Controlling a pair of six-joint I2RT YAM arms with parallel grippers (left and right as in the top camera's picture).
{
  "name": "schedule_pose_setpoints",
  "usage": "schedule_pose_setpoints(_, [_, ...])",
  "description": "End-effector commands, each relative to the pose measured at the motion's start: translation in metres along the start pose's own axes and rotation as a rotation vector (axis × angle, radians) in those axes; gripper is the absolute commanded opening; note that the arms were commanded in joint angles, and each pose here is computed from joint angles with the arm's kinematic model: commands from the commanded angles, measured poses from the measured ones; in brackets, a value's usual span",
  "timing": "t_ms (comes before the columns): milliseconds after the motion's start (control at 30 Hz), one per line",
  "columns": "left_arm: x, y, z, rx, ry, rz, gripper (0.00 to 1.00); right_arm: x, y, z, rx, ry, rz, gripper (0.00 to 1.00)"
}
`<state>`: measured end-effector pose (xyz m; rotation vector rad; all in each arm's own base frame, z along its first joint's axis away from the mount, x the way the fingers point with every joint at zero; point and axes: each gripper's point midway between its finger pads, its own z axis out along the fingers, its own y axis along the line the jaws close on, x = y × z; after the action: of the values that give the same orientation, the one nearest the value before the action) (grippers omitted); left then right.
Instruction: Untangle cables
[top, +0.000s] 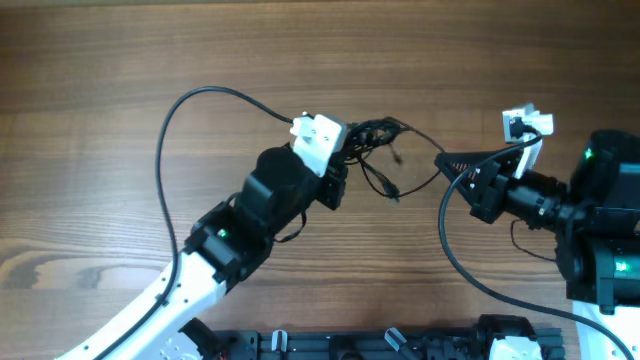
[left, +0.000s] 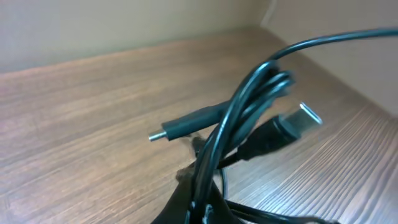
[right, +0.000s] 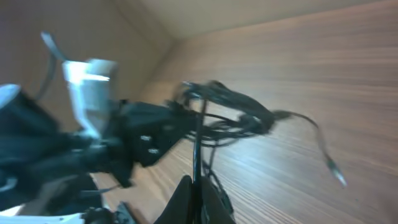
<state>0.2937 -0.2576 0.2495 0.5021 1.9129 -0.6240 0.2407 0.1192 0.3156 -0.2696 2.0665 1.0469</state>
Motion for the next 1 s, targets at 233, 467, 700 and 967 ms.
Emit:
schedule_pose_setpoints(233, [-0.040, -0.002, -0.032, 0.002, -0.135, -0.037, 0.04, 0.005, -0.027, 0.004, 0.110, 0.043, -0.026, 0.85])
schedule_pose_setpoints(467, [-0.039, -0.007, -0.031, 0.031, -0.126, -0.057, 0.04, 0.013, -0.035, 0.010, 0.111, 0.088, 0.031, 0.91])
schedule_pose_setpoints(700, [-0.044, -0.070, -0.045, 0.394, -0.123, -0.016, 0.04, 0.013, -0.037, 0.012, 0.112, 0.091, 0.034, 0.91])
schedule_pose_setpoints(967, [-0.052, -0.100, -0.063, 0.581, -0.158, 0.037, 0.04, 0.014, -0.058, 0.008, 0.237, 0.090, 0.039, 0.91])
